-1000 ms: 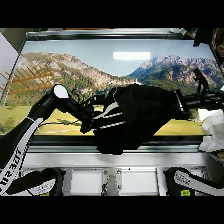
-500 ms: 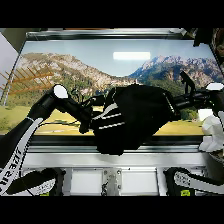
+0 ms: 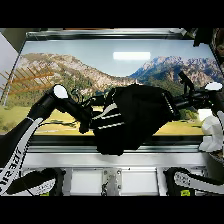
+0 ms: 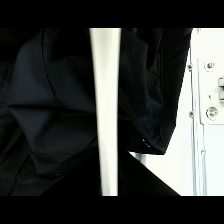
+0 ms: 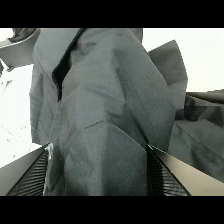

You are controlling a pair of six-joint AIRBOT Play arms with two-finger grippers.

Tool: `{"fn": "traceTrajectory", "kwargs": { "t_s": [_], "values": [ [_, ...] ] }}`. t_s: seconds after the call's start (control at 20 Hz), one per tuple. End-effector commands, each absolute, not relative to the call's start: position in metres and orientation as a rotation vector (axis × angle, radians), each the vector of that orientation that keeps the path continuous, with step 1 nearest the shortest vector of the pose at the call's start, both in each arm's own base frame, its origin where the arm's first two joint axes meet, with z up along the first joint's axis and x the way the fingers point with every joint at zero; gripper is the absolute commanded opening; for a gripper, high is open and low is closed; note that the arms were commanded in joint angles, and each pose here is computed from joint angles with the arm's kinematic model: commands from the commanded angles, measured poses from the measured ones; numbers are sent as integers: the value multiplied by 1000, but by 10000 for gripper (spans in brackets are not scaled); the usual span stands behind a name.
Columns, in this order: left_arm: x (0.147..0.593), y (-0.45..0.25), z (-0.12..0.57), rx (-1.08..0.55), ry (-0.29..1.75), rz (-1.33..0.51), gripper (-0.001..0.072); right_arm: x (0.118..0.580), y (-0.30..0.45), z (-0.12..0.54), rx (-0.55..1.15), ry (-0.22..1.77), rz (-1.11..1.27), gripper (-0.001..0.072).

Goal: Fold the clothes and pants, and hang the long-sleeved shirts on hangers.

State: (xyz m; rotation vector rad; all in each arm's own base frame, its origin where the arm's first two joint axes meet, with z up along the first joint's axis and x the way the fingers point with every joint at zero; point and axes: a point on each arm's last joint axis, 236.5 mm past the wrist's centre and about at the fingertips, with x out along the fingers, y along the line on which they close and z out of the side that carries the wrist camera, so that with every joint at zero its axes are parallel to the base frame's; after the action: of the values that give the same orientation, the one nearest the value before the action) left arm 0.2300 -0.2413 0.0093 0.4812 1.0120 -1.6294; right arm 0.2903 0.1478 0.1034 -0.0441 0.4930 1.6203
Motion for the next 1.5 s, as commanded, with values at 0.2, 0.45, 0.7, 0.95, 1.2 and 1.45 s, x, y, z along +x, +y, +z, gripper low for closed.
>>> {"fn": "traceTrajectory", "kwargs": {
  "t_s": [0.2,0.45,0.7,0.95,1.2,1.45],
  "values": [
    [230,-244,11,470,1004,-1632,10,290,148,104,-41,490,1621,658],
    [230,-244,11,471,1004,-1631,10,291,148,104,-42,491,1620,652],
    [230,-244,11,471,1004,-1631,10,293,148,103,-45,490,1611,14],
    [231,-244,11,472,1004,-1630,10,294,148,101,-49,493,1604,10],
    [231,-243,11,473,1004,-1630,10,294,148,102,-49,493,1603,7],
    [233,-233,2,496,1070,-1579,336,294,148,102,-50,492,1603,5]
  ]
}}
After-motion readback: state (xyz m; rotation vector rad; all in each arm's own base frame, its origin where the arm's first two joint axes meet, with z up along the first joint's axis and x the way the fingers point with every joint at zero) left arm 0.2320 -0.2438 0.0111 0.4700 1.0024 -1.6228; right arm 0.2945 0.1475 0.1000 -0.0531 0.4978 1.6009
